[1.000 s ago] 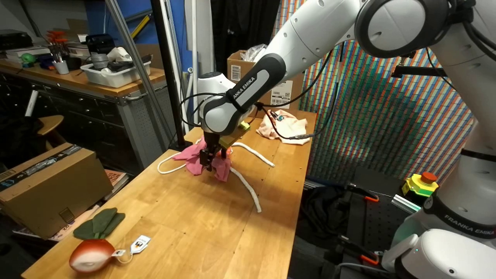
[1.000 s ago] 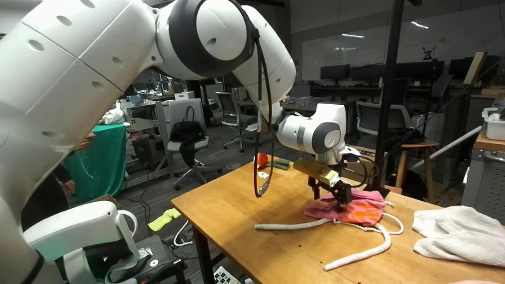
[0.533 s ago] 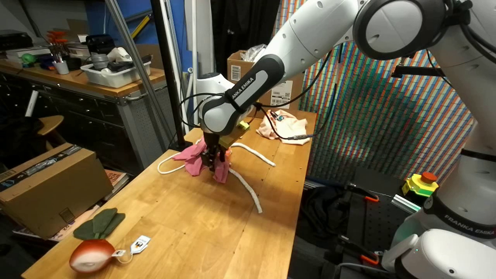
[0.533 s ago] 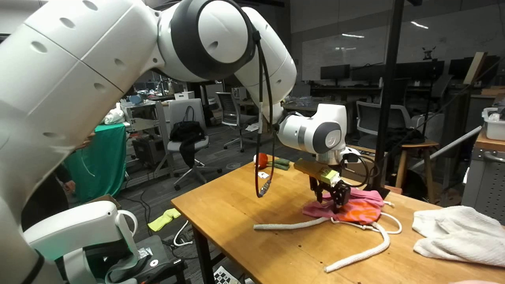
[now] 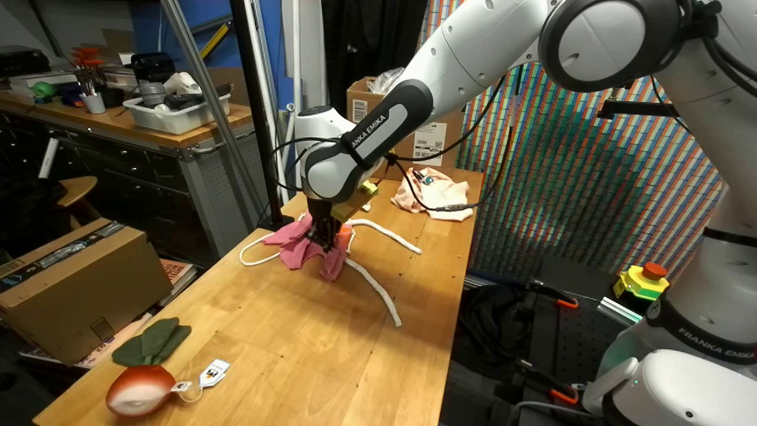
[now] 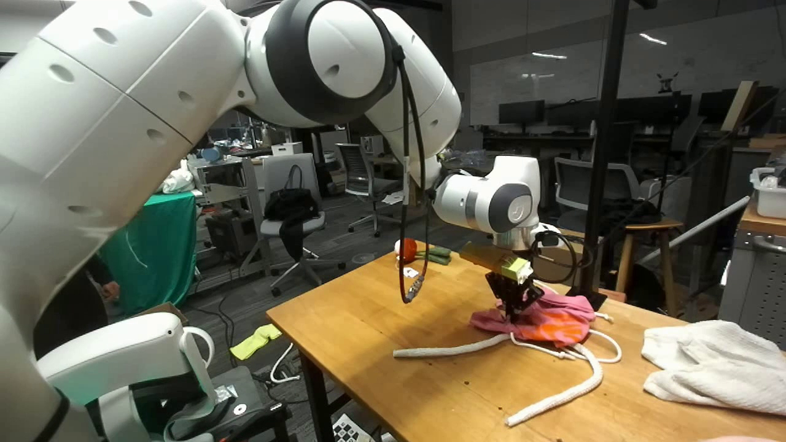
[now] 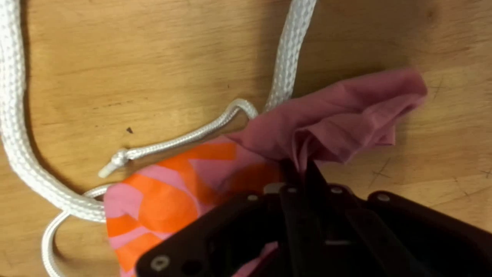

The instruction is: Put all the items on the table separately

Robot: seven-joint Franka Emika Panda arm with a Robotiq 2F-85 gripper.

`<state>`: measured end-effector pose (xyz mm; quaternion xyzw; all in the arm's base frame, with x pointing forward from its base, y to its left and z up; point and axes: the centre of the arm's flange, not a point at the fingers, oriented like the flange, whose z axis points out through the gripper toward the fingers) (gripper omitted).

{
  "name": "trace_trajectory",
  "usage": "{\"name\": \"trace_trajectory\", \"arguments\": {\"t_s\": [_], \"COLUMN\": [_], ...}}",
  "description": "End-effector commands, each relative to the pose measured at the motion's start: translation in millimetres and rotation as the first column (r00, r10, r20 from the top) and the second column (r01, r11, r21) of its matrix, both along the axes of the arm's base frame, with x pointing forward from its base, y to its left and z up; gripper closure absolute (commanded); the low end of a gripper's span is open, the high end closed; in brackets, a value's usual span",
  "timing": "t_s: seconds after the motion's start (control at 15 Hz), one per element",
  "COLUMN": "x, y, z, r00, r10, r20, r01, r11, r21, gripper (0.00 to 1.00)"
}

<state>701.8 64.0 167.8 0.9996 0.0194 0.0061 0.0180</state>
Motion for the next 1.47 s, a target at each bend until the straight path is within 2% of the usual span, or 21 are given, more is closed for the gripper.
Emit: {"name": "trace_trajectory", "arguments": {"t_s": [0.0,0.2,0.67,1.13,1.4], "x": [7,8,6,-1,-12], "y": [1,-3,-17,-13,-8], "z": [17,29,75,148,199], "r00": [1.000,0.999,0.995,0.988,0.988], "r10": [0.015,0.016,0.024,0.037,0.048], "r20": [0.022,0.044,0.098,0.151,0.144], "r01": [-0.015,-0.014,-0.015,-0.027,-0.039], "r11": [0.999,0.999,0.996,0.997,0.997], "r21": [-0.032,-0.046,-0.085,-0.066,-0.063], "gripper": [0.93,0.90,0.93,0.93,0.93]}}
